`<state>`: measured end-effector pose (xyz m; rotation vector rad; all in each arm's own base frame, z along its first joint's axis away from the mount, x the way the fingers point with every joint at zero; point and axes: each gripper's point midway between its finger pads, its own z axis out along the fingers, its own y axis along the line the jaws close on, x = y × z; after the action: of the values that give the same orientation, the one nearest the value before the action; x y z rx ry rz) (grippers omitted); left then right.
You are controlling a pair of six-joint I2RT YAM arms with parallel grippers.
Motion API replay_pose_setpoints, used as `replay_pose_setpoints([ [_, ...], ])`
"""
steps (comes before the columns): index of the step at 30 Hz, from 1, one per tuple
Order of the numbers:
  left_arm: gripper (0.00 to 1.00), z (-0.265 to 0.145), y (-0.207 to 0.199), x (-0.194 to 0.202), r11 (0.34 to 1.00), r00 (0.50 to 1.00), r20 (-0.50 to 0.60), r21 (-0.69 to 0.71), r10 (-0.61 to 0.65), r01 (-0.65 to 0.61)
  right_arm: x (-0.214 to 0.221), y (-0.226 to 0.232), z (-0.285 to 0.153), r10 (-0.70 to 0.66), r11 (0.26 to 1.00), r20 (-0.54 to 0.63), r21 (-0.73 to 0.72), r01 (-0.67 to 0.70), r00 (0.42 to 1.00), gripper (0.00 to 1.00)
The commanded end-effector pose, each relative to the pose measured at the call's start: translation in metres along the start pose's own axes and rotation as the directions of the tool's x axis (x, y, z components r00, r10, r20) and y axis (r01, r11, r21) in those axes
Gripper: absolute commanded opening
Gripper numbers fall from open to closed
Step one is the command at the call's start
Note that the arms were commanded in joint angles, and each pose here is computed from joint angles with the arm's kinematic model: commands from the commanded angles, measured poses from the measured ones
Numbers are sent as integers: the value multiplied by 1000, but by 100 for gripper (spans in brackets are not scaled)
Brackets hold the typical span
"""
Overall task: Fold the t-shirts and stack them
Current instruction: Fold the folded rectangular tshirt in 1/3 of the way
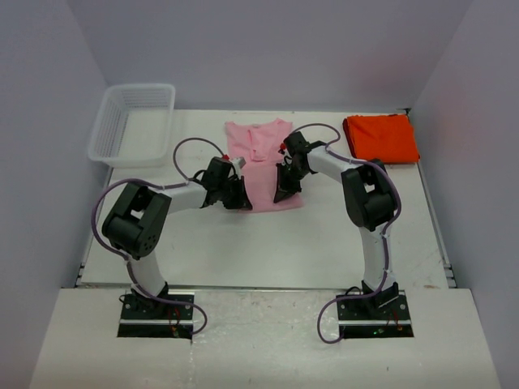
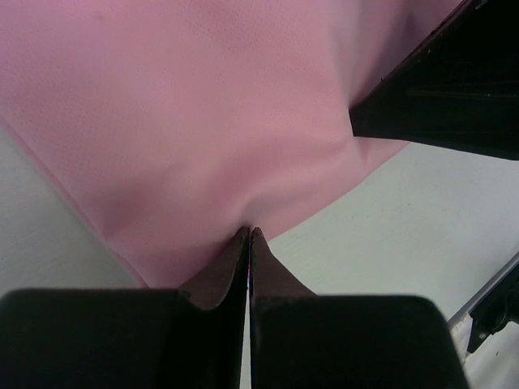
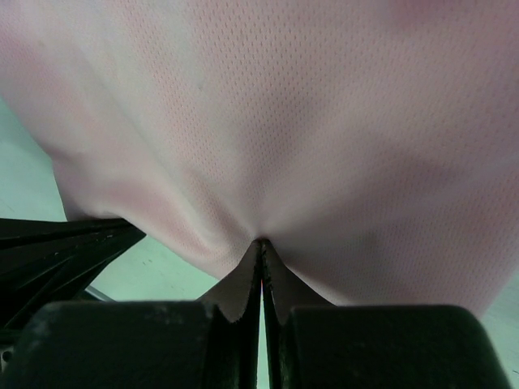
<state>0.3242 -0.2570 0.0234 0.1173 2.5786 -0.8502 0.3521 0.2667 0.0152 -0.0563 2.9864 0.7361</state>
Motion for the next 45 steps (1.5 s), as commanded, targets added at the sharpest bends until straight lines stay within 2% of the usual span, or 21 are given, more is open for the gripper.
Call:
replay_pose_setpoints([
  [1, 0, -3, 8, -2, 1000, 1000, 25, -23, -4, 5, -1, 1, -15, -19, 1000, 21, 23, 18, 1000, 0],
  [8, 0, -12, 54, 9, 990, 994, 58, -108, -88, 94, 3, 1, -10, 1, 1000, 2, 16, -1, 1000, 0],
  [12, 0, -14, 69, 29, 980, 990, 33, -138, -136, 139, 7, -3, -7, 18, 1000, -9, 25, -17, 1000, 0],
  [17, 0, -15, 61, 48, 983, 986, -6, -78, -168, 167, 17, -7, -3, 38, 999, -17, 27, -38, 999, 0],
  [29, 0, -41, 53, 102, 980, 980, -45, -47, -194, 192, 59, -18, 8, 68, 997, -42, 37, -67, 997, 0],
  [45, 0, -83, 49, 158, 979, 978, -34, -26, -205, 204, 161, -22, 20, 56, 996, -48, 76, -52, 997, 0],
])
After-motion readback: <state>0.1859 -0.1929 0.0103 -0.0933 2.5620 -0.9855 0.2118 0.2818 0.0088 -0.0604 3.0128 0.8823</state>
